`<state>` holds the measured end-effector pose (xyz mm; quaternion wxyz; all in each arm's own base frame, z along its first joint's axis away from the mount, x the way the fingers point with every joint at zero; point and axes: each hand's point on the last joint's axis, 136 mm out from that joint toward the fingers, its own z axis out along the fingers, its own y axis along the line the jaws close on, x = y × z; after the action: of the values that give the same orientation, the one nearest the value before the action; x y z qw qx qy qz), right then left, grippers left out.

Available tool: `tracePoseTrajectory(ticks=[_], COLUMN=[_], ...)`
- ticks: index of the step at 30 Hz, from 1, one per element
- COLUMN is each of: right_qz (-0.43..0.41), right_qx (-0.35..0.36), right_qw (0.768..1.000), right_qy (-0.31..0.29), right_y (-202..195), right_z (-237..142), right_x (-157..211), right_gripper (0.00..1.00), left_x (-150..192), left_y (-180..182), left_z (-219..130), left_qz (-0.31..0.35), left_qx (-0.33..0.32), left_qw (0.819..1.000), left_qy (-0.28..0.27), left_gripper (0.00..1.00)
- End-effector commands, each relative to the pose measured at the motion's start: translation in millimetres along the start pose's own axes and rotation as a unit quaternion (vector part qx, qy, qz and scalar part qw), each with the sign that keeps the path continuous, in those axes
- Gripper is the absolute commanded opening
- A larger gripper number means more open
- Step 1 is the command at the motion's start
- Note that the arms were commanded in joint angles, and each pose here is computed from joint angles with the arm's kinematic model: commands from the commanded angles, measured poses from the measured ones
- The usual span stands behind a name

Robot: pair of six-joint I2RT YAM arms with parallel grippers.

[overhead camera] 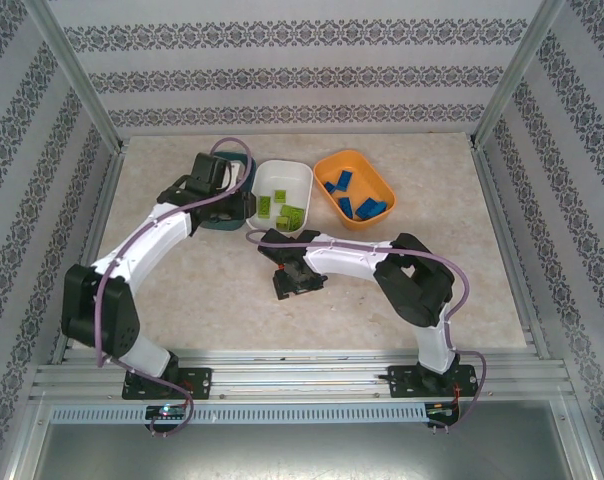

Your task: Sort the legos into containers by color

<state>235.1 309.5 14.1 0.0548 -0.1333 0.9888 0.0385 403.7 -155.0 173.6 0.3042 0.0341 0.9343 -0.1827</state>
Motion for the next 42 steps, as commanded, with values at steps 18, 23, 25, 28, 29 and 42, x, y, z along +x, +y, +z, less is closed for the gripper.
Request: tracePoseTrajectory(ticks=[18, 23, 25, 28, 29, 42], right_qz=[0.058, 0.064, 0.058, 0.056, 0.057, 0.023], right_qx=[-0.066, -0.116, -0.135, -0.175, -0.19, -0.303], right_qw=[0.994, 0.986, 0.982, 0.974, 0.971, 0.934], right_qy=[-0.071, -0.102, -0.115, -0.129, -0.134, -0.186], right_y=[-43, -40, -34, -19, -13, 73], right_z=[-65, -87, -97, -110, -114, -140], right_x=[12, -6, -19, -43, -53, -185], right_gripper=[0.63, 0.64, 0.64, 0.64, 0.64, 0.65], left_x=[-17, -31, -43, -59, -64, 11], left_y=[-17, -27, -30, -17, -6, 32], left_z=[115, 99, 77, 25, 3, -178], left_qz=[0.0, -0.002, 0.0, -0.007, -0.015, -0.074], left_qx=[0.042, 0.054, 0.055, 0.026, 0.008, -0.02], left_qw=[0.998, 0.998, 0.998, 0.998, 0.997, 0.973], left_qy=[0.05, 0.028, 0.0, -0.055, -0.077, -0.218], left_gripper=[0.53, 0.69, 0.74, 0.79, 0.8, 0.92])
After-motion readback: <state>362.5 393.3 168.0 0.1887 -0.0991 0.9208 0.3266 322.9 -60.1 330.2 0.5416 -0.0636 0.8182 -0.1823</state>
